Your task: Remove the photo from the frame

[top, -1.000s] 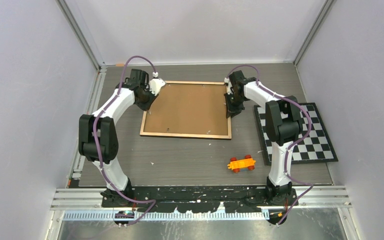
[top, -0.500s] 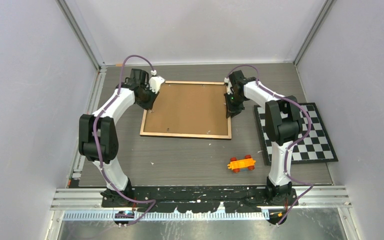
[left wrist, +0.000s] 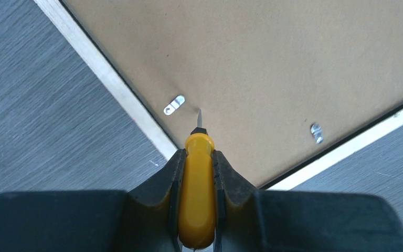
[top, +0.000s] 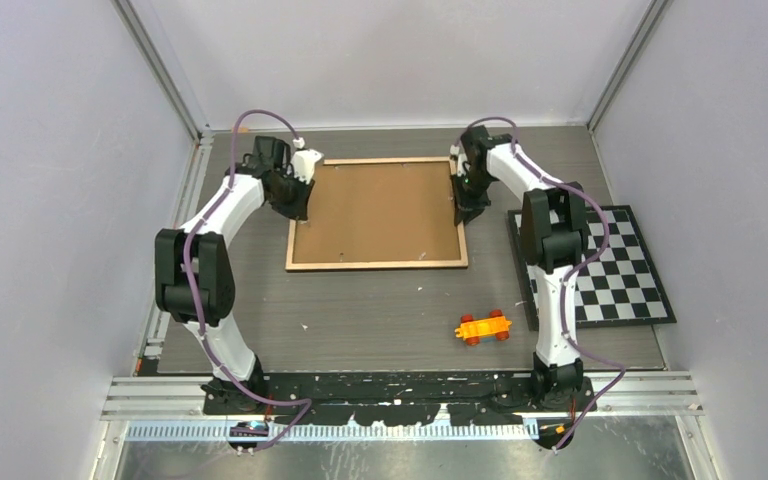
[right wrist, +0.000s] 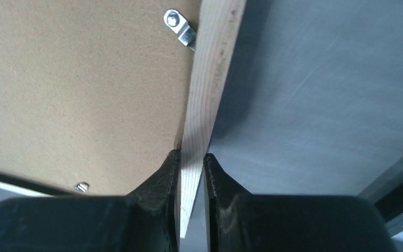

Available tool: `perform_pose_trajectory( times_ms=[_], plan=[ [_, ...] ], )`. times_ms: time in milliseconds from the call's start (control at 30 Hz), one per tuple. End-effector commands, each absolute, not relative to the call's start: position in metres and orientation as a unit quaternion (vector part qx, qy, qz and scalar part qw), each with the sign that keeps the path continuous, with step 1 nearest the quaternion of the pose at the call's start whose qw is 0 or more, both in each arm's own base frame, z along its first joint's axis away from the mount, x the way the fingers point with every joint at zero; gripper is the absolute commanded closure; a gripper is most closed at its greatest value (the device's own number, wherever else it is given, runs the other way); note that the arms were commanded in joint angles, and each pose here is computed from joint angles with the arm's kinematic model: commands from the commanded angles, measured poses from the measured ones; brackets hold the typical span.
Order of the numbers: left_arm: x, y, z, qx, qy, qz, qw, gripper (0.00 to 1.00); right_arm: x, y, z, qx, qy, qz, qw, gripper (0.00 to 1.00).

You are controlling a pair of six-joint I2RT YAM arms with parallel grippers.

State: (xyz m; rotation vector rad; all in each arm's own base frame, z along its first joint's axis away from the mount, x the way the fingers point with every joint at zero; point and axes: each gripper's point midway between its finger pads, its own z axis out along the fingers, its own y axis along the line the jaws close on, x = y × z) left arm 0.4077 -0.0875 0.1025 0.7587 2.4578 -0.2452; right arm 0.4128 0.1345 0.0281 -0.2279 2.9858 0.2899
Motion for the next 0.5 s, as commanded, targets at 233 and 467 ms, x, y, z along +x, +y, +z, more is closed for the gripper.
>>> perform_pose_trajectory(
  times_ms=[233, 467],
  plan=[
    [0.425, -0.078, 0.145, 0.220, 0.911, -0.130, 0.324, 1.00, 0.511, 0.113, 0.062, -0.108, 0.969, 0.072, 0.210, 0.52],
    [0.442, -0.056, 0.162, 0.129, 0.915, -0.153, 0.350, 1.00, 0.484, 0.170, 0.112, -0.144, 0.943, 0.147, 0.262, 0.29]
  ],
)
